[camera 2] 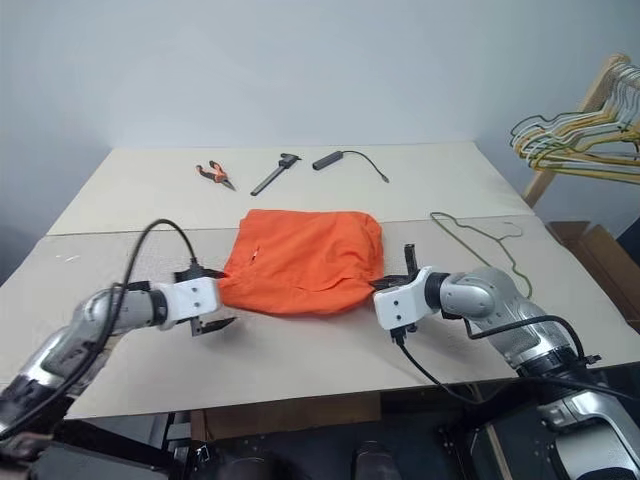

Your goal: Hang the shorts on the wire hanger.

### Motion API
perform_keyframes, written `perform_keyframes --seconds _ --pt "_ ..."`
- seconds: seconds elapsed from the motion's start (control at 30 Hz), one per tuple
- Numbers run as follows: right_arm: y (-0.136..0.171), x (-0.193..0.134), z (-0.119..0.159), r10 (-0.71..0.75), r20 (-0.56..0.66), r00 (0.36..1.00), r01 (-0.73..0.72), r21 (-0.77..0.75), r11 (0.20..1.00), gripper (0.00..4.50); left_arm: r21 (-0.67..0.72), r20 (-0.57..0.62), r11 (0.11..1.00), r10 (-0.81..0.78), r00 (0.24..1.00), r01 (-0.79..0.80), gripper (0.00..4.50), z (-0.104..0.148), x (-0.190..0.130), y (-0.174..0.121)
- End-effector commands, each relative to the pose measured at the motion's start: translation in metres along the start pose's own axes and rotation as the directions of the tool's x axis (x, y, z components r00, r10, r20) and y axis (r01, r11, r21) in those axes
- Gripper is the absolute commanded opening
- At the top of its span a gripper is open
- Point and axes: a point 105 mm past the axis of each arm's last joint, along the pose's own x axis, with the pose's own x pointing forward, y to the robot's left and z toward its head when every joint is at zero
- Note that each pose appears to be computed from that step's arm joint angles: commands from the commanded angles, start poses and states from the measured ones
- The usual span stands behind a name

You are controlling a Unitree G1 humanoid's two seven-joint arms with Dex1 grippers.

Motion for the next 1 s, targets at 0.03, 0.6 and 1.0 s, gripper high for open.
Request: perform_keyframes --seconds 0.03,0.6,1.0 --pt "-0.015 -0.011 0.003 -0.051 0.002 0.999 0.051 -0.010 0.999 0.00 0.034 -0.010 0.998 0.045 0.999 -0.045 3.91 0.000 0.010 0.013" --pt "-0.002 -0.058 0.029 0.160 0.130 0.978 -0.171 0.070 0.983 0.00 0.138 0.081 0.947 -0.303 0.949 0.291 0.01 -0.002 -0.086 0.010" --pt "-0.183 -0.022 -0.032 -0.535 -0.113 0.837 0.539 0.334 0.773 0.00 -0.141 0.224 0.836 0.549 0.805 -0.531 0.01 0.062 -0.081 0.203"
